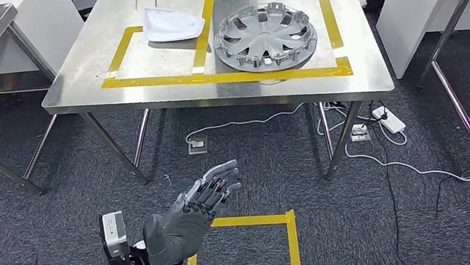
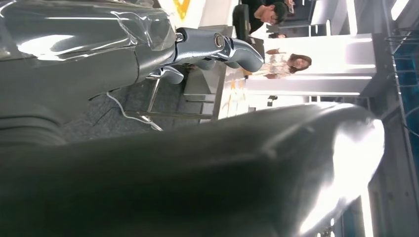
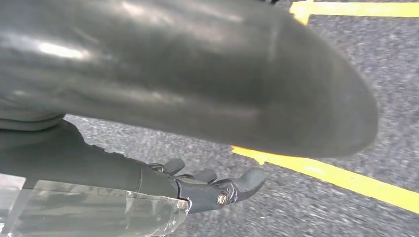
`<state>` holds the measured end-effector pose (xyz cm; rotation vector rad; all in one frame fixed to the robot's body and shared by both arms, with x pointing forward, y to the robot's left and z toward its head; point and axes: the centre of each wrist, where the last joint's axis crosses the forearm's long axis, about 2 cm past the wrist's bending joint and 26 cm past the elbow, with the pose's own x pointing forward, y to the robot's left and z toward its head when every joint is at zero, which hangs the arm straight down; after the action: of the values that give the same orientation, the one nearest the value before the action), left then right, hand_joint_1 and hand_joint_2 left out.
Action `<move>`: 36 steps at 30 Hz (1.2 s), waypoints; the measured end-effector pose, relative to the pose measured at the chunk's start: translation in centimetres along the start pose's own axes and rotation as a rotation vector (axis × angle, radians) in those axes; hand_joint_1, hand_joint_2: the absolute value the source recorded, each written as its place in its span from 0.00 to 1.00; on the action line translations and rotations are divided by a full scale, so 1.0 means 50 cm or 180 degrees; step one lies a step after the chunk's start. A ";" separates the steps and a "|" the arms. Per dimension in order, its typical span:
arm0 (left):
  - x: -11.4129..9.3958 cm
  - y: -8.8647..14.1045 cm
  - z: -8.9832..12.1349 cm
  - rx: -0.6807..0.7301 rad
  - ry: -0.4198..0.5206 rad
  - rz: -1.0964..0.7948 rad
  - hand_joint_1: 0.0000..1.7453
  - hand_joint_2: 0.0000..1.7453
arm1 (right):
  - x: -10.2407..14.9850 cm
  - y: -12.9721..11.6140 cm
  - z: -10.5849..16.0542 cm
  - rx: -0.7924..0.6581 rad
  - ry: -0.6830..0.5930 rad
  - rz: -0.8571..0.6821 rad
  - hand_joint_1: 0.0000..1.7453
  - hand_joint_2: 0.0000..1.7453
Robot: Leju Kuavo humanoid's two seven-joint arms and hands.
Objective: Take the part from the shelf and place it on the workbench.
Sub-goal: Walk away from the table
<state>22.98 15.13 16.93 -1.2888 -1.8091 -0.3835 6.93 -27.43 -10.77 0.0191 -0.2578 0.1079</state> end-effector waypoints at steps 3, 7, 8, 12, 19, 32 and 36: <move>0.003 0.004 -0.006 -0.0023 -0.0017 -0.0005 0.00 0.00 | 0.009 0.000 -0.001 0.0002 -0.0011 0.0000 0.00 0.00; 0.005 0.015 -0.012 -0.0090 -0.0012 0.0013 0.00 0.00 | 0.028 -0.004 -0.002 -0.0012 -0.0046 -0.0005 0.00 0.00; 0.003 0.017 -0.013 -0.0114 0.0001 0.0018 0.00 0.00 | 0.029 -0.006 -0.002 -0.0018 -0.0041 -0.0005 0.00 0.00; -0.008 0.022 -0.010 -0.0165 0.0057 0.0044 0.00 0.00 | 0.028 -0.013 -0.002 -0.0040 -0.0014 -0.0014 0.00 0.00; -0.018 0.023 -0.003 -0.0182 0.0123 0.0066 0.00 0.00 | 0.015 -0.023 -0.001 -0.0096 0.0002 -0.0081 0.00 0.00; -0.025 0.018 0.013 -0.0185 0.0182 0.0090 0.00 0.00 | -0.016 -0.009 0.002 -0.0094 0.0053 -0.0178 0.00 0.00; -0.028 0.026 0.021 -0.0027 0.0287 -0.0337 0.00 0.00 | -0.015 -0.006 0.002 -0.0087 0.0038 -0.0134 0.00 0.00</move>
<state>23.75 15.52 14.93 -1.1660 -1.8055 -0.4999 6.21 -27.83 -10.90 -0.0031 -0.2468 0.0627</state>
